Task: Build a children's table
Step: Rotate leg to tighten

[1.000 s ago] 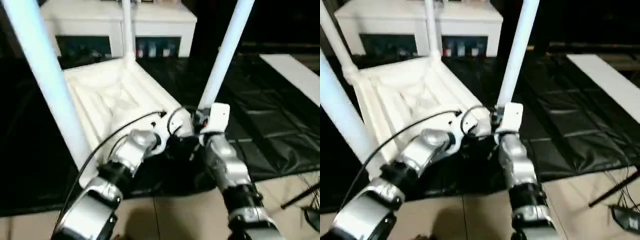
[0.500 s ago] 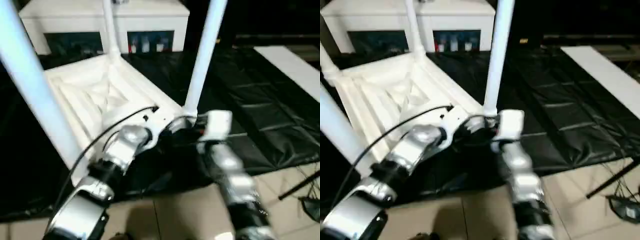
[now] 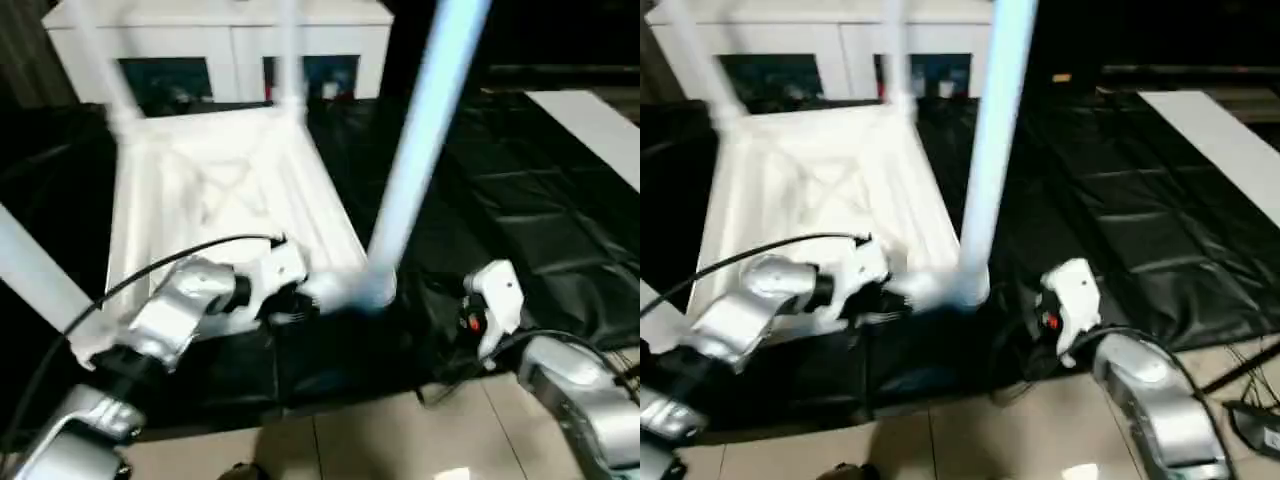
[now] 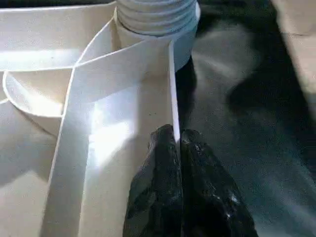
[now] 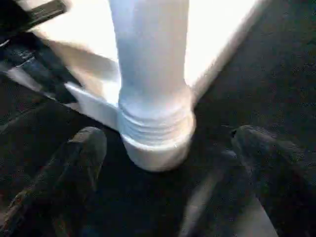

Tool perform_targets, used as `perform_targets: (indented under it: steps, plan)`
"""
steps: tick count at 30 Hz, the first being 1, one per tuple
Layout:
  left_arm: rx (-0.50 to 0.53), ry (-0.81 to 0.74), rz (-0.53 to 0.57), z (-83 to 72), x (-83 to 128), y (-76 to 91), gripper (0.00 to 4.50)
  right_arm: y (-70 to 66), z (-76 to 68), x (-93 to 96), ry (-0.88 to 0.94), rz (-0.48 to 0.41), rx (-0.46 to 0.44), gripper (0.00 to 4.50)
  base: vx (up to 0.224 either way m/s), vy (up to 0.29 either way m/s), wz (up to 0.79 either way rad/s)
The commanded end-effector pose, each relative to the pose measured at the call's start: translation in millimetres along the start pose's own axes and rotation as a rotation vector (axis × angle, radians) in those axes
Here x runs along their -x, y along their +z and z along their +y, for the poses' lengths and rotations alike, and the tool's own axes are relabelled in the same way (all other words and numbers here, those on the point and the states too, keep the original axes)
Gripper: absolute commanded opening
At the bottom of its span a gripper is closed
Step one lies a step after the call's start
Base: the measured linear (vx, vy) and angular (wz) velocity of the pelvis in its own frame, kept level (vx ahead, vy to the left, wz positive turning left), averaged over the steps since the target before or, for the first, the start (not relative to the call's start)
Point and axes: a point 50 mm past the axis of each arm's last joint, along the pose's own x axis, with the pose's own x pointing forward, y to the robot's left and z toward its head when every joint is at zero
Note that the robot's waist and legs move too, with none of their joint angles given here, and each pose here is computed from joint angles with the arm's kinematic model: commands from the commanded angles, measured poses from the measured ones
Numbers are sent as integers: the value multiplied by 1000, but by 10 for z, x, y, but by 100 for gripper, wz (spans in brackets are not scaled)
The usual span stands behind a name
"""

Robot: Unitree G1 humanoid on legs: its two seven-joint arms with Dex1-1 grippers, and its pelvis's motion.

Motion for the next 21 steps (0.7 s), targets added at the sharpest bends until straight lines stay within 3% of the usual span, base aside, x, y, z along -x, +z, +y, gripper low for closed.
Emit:
perform_targets:
  steps: [1, 7, 20, 21]
  plan:
    - [-46, -157, 10, -165, -110, 53, 0, 48, 18, -21, 78, 19, 34, 447, 53, 8, 2]
    - [-37, -181, 22, -181, -80, 55, 0, 71, -69, -124, 89, 49, 89, 447, 0, 0, 0]
    - [-39, -172, 31, -160, -56, 67, 0, 76, -98, -269, 168, 79, 142, 447, 0, 0, 0]
    - [-39, -173, 31, -160, -55, 67, 0, 76, -100, -272, 168, 80, 145, 419, 0, 0, 0]
